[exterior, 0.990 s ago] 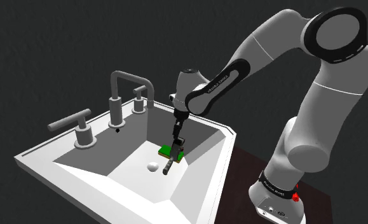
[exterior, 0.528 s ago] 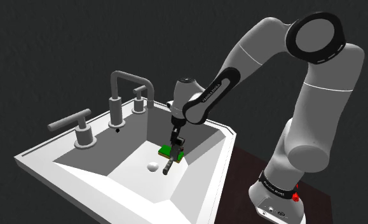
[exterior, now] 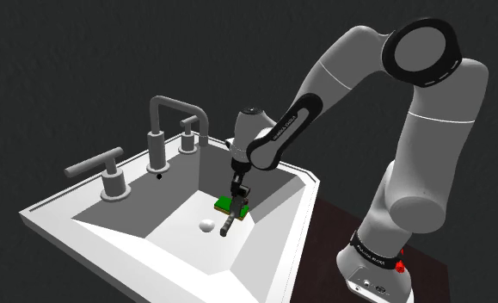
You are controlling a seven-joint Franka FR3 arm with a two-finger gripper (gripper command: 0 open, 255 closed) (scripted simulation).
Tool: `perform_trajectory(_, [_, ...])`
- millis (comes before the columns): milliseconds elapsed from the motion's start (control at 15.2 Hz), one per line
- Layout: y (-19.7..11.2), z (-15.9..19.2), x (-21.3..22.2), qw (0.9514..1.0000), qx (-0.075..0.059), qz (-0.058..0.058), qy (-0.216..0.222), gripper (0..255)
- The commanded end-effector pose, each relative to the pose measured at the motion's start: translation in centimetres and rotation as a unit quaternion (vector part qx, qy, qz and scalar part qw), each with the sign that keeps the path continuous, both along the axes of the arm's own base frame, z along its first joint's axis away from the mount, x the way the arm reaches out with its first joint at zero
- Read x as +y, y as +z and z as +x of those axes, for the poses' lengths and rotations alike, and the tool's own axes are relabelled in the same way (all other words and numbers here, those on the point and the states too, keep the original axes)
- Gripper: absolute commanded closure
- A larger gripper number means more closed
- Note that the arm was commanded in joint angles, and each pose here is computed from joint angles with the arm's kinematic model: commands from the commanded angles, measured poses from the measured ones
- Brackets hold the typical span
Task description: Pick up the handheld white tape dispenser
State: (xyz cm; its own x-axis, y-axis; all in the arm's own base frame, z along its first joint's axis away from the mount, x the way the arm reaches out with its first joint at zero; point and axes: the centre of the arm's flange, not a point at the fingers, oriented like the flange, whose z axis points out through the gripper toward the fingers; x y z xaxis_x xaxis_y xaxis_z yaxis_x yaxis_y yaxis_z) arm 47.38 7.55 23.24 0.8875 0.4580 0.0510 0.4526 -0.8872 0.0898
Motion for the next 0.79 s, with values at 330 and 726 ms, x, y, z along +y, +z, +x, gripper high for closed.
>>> perform_trajectory(330, [0.4, -0.1, 0.0, 1.0, 0.001, 0.0, 0.001, 255])
perform_trajectory(726, [3.6, -0.1, 0.0, 1.0, 0.001, 0.0, 0.001, 255])
